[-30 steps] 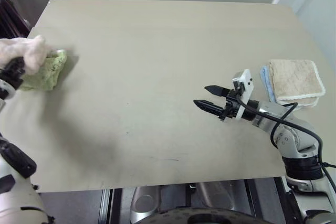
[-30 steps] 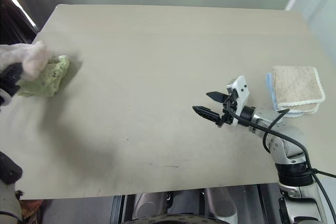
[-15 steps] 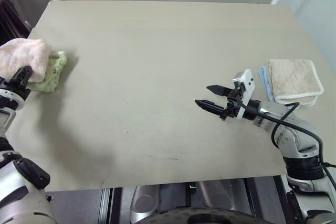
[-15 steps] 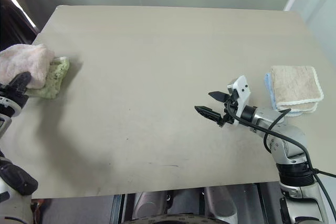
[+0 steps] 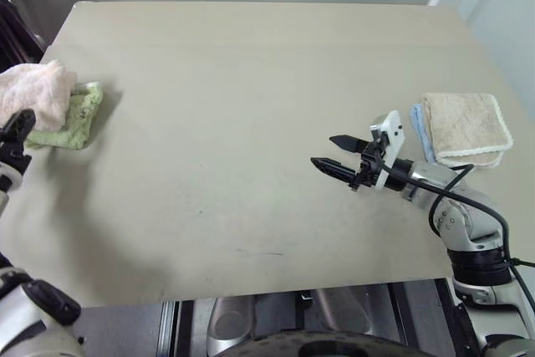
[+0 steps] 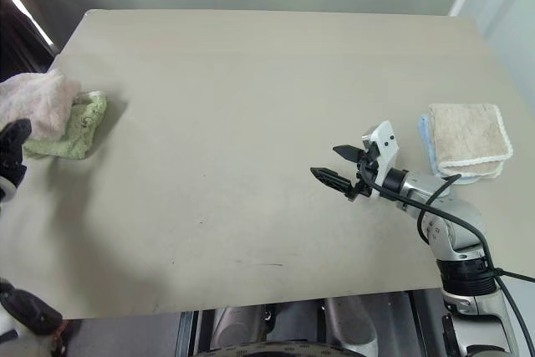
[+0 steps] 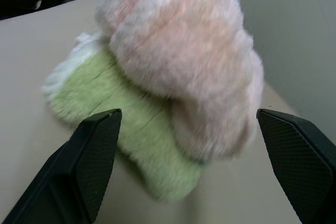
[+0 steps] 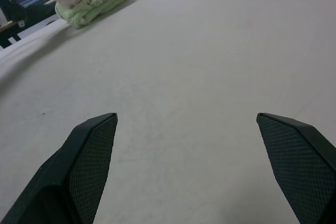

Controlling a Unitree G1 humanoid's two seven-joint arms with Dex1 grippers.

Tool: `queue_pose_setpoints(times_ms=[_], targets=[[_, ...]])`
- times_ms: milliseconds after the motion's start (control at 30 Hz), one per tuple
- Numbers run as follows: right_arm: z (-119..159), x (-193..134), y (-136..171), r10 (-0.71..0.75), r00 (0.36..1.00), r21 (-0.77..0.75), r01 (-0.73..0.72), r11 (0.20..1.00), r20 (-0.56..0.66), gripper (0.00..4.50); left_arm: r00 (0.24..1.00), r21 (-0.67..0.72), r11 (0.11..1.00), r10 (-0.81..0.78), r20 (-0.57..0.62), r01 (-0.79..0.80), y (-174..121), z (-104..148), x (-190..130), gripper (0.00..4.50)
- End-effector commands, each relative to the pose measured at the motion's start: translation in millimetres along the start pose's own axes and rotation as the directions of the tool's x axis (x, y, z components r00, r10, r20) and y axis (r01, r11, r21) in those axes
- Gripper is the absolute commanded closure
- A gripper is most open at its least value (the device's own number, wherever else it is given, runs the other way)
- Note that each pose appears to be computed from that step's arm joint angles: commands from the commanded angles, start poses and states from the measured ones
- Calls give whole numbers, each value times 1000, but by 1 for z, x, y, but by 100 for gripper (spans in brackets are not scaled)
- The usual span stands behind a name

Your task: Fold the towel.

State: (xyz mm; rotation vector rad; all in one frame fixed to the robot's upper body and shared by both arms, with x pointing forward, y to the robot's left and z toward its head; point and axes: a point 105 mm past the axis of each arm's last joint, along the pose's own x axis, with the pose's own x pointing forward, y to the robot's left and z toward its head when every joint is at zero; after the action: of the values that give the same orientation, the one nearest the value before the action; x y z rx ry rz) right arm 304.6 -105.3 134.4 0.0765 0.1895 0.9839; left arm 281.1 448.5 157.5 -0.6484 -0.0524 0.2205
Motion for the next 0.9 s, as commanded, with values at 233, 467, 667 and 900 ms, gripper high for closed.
queue_pose_setpoints(times_ms=[233, 467, 667, 900], targets=[[15, -10, 3, 28, 998, -35, -26, 999, 53, 0, 877, 249, 841, -449, -172, 479, -94, -26, -32, 5], [26, -24, 0, 4, 997, -67, 1, 998, 76, 0, 532, 286, 449, -681, -503, 846, -187, -106, -50, 5], [32, -33, 2, -16, 995, -105, 26, 994, 97, 0, 446, 342, 312, -771, -454, 886, -226, -131, -41, 5], [32, -69, 10, -59, 996, -124, 66, 990, 61, 0, 90, 226, -20, -880, -466, 974, -271, -185, -51, 5]])
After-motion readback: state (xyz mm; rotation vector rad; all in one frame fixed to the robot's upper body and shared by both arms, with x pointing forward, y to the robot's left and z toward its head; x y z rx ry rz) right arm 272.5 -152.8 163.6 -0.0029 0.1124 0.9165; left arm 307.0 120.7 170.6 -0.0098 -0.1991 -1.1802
